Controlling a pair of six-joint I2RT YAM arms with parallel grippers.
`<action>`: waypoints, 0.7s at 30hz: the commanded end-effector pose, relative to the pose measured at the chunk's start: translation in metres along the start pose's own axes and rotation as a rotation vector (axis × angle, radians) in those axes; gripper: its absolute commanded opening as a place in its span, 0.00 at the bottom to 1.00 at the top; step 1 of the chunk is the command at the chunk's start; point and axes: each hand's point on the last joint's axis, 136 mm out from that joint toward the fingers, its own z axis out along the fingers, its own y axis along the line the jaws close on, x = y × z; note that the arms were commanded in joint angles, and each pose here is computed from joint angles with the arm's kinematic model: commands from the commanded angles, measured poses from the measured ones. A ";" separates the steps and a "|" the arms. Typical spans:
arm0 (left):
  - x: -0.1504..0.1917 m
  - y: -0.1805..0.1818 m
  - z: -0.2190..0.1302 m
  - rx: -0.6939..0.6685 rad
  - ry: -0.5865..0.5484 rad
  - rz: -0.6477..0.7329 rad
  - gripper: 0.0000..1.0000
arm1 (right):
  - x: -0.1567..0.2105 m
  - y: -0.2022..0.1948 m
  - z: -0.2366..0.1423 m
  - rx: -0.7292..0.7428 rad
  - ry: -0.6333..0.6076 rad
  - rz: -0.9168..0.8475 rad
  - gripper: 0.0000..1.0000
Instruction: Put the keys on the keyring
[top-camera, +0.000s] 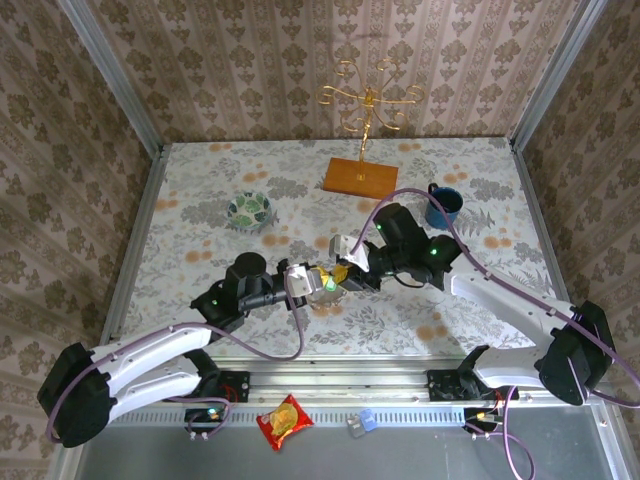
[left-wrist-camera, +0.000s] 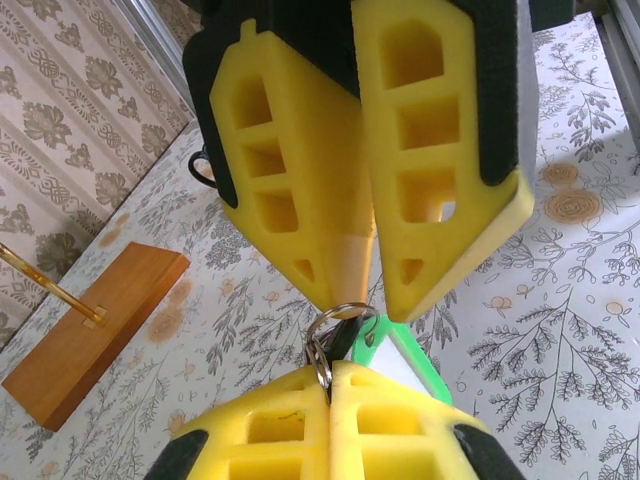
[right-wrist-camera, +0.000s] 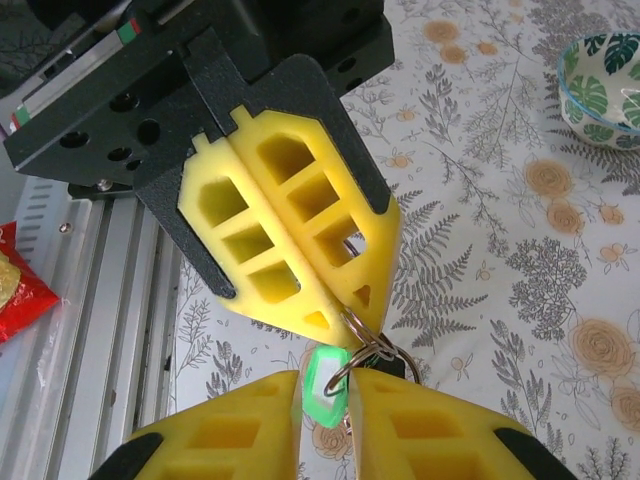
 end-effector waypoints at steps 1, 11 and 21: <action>-0.023 0.004 -0.003 -0.009 -0.088 0.031 0.00 | -0.009 -0.012 -0.001 0.051 0.000 0.024 0.23; -0.023 0.003 -0.003 -0.003 -0.094 0.038 0.00 | -0.010 -0.019 0.000 0.074 0.010 0.047 0.06; -0.027 -0.006 -0.002 0.053 -0.114 0.065 0.00 | 0.007 -0.015 -0.010 -0.060 0.035 0.083 0.00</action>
